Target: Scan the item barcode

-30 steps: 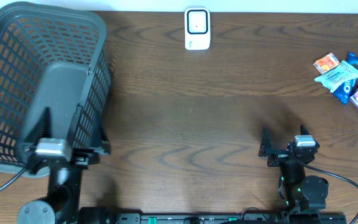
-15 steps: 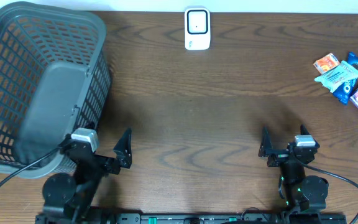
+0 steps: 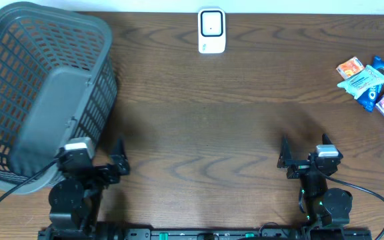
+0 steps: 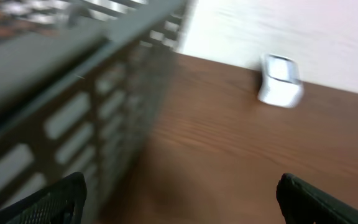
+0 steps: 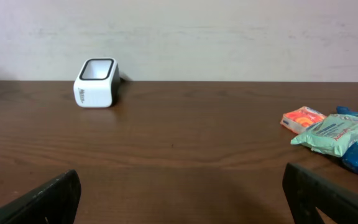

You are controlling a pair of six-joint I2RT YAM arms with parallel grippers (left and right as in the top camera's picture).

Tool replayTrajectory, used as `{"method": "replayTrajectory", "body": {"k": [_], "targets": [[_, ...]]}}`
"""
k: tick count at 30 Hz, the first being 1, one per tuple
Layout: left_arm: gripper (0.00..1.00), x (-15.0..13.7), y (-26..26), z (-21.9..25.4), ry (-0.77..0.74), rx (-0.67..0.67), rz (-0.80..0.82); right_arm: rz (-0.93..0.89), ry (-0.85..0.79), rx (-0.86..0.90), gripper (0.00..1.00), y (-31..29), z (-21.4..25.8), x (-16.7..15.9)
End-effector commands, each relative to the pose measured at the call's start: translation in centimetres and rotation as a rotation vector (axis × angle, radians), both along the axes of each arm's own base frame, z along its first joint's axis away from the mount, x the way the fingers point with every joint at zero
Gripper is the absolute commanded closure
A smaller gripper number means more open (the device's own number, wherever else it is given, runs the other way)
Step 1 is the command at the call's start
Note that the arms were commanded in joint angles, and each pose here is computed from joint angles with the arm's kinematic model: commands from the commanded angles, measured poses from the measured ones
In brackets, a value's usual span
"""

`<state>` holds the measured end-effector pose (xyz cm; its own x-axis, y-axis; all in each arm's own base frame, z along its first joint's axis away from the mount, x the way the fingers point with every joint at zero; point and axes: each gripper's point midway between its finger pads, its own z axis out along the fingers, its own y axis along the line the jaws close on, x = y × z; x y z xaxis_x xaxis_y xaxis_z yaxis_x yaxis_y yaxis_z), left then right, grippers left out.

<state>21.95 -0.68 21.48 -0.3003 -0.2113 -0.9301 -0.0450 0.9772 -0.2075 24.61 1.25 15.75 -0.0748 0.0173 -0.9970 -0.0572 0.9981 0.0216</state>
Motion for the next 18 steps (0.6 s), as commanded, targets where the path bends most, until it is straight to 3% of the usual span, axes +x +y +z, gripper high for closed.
{"method": "replayTrajectory", "body": {"k": [1,9,13,18], "targets": [[0.02,-0.2,4.5,1.2,-0.037,0.128,0.216,-0.008,0.002,0.017,0.01,-0.2,-0.1,0.0],[0.02,-0.4,7.2,3.4,-0.1,0.238,0.337,-0.009,0.002,0.017,0.01,-0.2,-0.1,0.0],[0.02,0.6,4.5,4.9,-0.185,0.197,0.182,-0.009,0.002,0.017,0.01,-0.2,-0.1,0.0],[0.02,1.0,1.6,3.4,-0.155,0.082,0.029,-0.008,0.002,0.017,0.01,-0.2,-0.1,0.0]]}}
